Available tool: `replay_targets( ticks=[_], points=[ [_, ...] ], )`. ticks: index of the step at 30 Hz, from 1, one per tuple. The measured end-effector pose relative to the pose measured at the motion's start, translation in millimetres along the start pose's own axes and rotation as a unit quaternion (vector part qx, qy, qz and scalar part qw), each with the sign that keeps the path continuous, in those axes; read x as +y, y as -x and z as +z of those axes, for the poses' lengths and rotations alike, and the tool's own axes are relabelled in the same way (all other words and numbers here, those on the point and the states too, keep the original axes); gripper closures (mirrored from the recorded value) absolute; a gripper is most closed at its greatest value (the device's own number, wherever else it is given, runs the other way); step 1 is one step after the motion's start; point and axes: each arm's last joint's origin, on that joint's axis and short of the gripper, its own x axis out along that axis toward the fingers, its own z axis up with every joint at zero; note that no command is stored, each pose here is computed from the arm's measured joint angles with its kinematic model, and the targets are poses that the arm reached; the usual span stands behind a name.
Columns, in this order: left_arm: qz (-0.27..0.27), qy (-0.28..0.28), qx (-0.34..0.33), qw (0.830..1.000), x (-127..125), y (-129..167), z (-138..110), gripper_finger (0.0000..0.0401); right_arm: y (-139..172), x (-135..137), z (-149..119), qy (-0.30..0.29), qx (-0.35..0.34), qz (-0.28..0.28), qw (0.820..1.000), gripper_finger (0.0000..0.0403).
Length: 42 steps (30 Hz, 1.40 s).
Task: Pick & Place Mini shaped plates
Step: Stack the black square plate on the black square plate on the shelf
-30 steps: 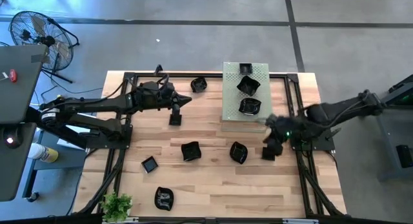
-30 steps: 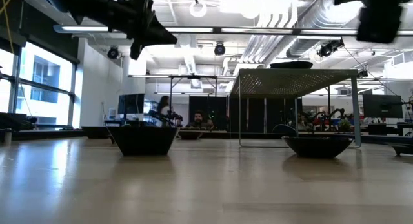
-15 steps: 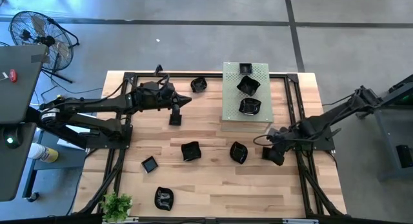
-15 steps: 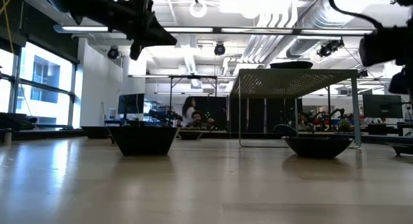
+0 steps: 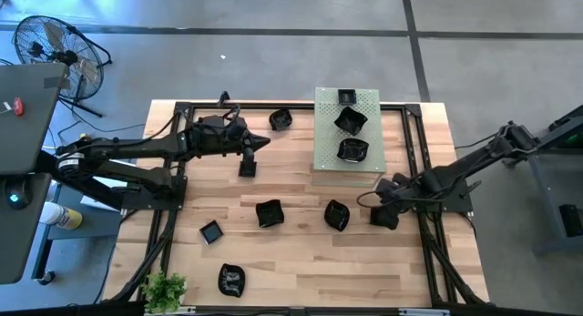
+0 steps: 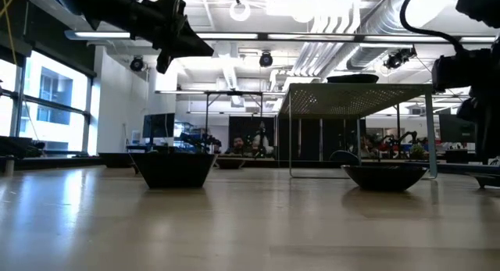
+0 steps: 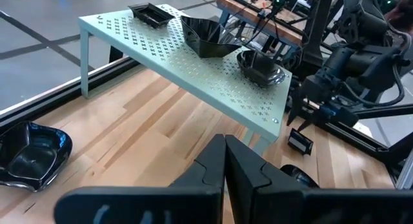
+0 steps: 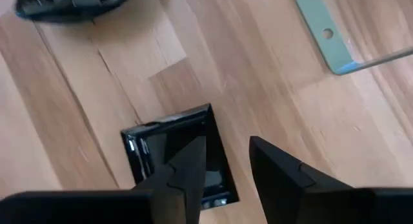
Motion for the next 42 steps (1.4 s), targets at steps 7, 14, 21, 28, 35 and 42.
replay_targets(
  ticks=[7,14,21,28,35,42],
  points=[
    [0.0,-0.003,0.0,1.0,0.0,0.0,0.0,0.0401,-12.3,-1.7,4.7,0.038,0.036,-0.02,0.998,0.031],
    [0.0,-0.004,0.0,1.0,0.0,0.0,0.0,0.0401,-23.6,2.2,11.3,0.053,0.065,0.014,0.996,0.0323],
    [0.0,-0.004,0.0,1.0,0.0,0.0,0.0,0.0401,-26.1,3.9,11.9,0.047,0.083,0.034,0.995,0.0375],
    [-0.001,-0.004,0.0,1.0,-0.1,0.0,0.0,0.0401,-24.6,8.0,14.3,0.013,0.083,0.067,0.994,0.039],
    [-0.002,-0.004,0.0,1.0,-0.1,0.0,0.0,0.0401,-8.8,19.3,26.4,-0.046,0.044,0.14,0.988,0.04],
    [-0.002,-0.004,0.0,1.0,-0.1,0.0,0.0,0.0401,35.9,41.2,56.3,-0.057,-0.021,0.205,0.977,0.04]
  ],
)
